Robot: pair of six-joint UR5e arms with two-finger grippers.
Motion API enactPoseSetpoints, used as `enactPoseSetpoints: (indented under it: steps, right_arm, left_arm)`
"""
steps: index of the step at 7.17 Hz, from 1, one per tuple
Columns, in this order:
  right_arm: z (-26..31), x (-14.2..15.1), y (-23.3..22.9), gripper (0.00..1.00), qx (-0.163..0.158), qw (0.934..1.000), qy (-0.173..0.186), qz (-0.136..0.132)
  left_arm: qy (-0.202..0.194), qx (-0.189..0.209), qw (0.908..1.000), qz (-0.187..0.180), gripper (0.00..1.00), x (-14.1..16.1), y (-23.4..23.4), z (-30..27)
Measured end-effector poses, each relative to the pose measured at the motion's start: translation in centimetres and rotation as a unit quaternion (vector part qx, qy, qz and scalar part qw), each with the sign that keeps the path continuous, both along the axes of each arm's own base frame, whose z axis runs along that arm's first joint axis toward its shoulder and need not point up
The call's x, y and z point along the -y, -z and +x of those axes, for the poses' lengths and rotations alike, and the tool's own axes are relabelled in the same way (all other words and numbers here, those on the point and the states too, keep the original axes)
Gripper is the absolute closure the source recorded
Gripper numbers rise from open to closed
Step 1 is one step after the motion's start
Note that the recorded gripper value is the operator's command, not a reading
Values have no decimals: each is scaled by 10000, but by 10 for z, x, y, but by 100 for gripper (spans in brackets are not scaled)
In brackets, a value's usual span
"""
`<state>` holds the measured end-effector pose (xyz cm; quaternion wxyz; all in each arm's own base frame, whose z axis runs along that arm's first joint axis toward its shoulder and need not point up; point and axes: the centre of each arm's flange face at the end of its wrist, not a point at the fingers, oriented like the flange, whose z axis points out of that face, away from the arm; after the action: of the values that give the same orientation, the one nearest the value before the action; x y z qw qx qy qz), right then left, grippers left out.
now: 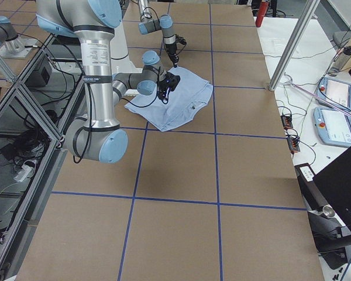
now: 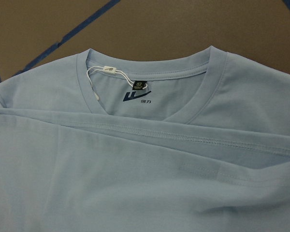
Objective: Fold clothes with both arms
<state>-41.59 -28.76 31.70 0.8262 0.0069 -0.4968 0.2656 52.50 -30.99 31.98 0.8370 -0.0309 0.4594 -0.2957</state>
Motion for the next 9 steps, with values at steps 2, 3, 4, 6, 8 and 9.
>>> enactPoseSetpoints:
  steps: [2,3,4,6,8,9]
  right_arm:
    - [0,0,-1,0,-8,10000,-4,-2]
    - [0,0,-1,0,-12,10000,-4,-4]
    - [0,0,-1,0,-13,10000,-6,-3]
    - [0,1,-1,0,-19,10000,-18,2]
    - [0,2,-1,0,-13,10000,-41,15]
    - [1,3,-1,0,-5,10000,-59,23]
  left_arm:
    - [-73,242,9994,242,100,12,11,-18]
    - [-111,425,9978,499,100,31,13,-32]
    - [-77,573,9953,780,100,62,18,-45]
    - [298,775,9901,1132,100,156,38,-57]
    - [734,604,9874,1262,100,240,62,-37]
    - [909,434,9866,1283,100,274,65,-17]
